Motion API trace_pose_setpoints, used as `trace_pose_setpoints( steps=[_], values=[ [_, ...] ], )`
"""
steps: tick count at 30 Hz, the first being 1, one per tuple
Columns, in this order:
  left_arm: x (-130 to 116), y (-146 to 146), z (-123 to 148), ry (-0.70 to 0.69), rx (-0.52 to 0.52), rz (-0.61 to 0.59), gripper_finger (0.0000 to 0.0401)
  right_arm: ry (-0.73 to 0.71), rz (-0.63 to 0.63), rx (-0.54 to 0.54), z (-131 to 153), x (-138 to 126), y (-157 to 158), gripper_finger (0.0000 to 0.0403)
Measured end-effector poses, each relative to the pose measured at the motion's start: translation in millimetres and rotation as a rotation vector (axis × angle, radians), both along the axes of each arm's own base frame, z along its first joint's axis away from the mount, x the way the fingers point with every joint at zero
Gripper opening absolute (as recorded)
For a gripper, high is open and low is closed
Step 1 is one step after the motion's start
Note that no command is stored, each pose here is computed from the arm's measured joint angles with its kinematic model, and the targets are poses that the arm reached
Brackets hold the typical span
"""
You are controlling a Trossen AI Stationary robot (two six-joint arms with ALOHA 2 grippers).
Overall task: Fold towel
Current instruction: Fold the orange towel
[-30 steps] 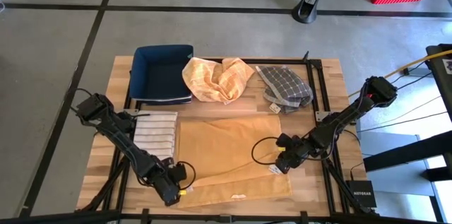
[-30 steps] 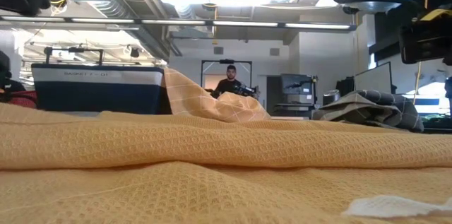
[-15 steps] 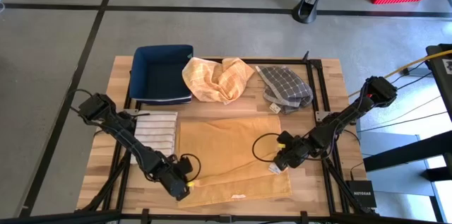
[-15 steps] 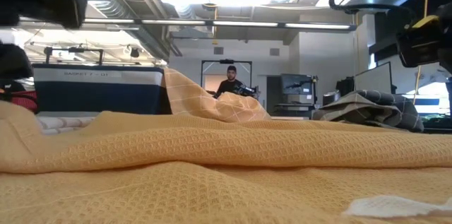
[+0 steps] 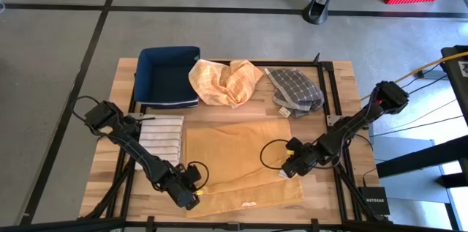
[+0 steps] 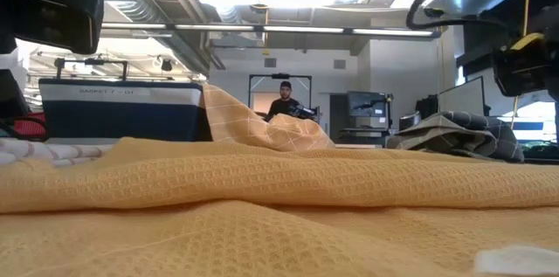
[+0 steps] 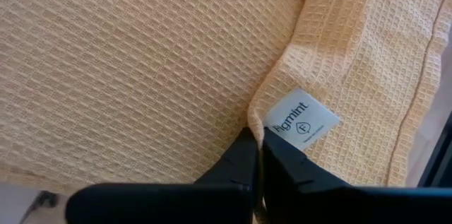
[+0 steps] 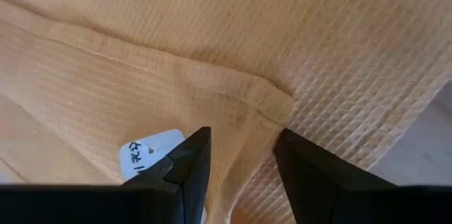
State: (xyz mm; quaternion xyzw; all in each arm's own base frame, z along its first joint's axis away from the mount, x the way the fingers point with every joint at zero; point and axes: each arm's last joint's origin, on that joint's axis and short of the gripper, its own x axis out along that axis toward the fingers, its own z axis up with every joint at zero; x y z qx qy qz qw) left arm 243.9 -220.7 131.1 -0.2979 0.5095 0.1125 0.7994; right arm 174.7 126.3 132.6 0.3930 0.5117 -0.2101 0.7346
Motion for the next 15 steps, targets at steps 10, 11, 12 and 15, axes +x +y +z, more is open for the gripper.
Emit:
trace_pose_setpoints(
  steps=[10, 11, 12, 15],
  values=[
    [0, -1, 0, -0.008, -0.003, -0.003, 0.0003, -0.023, 0.078, -0.029, 4, 10, 7, 0.0161],
    [0, -1, 0, -0.008, -0.001, -0.005, 0.0004, -0.024, 0.088, -0.034, 7, 11, 8, 0.0161],
    [0, -1, 0, -0.008, -0.001, -0.006, 0.0006, -0.022, 0.096, -0.039, 9, 12, 9, 0.0160],
    [0, -1, 0, -0.007, -0.001, -0.006, 0.0008, 0.032, 0.099, -0.077, 14, 11, 8, 0.0149]
  ],
)
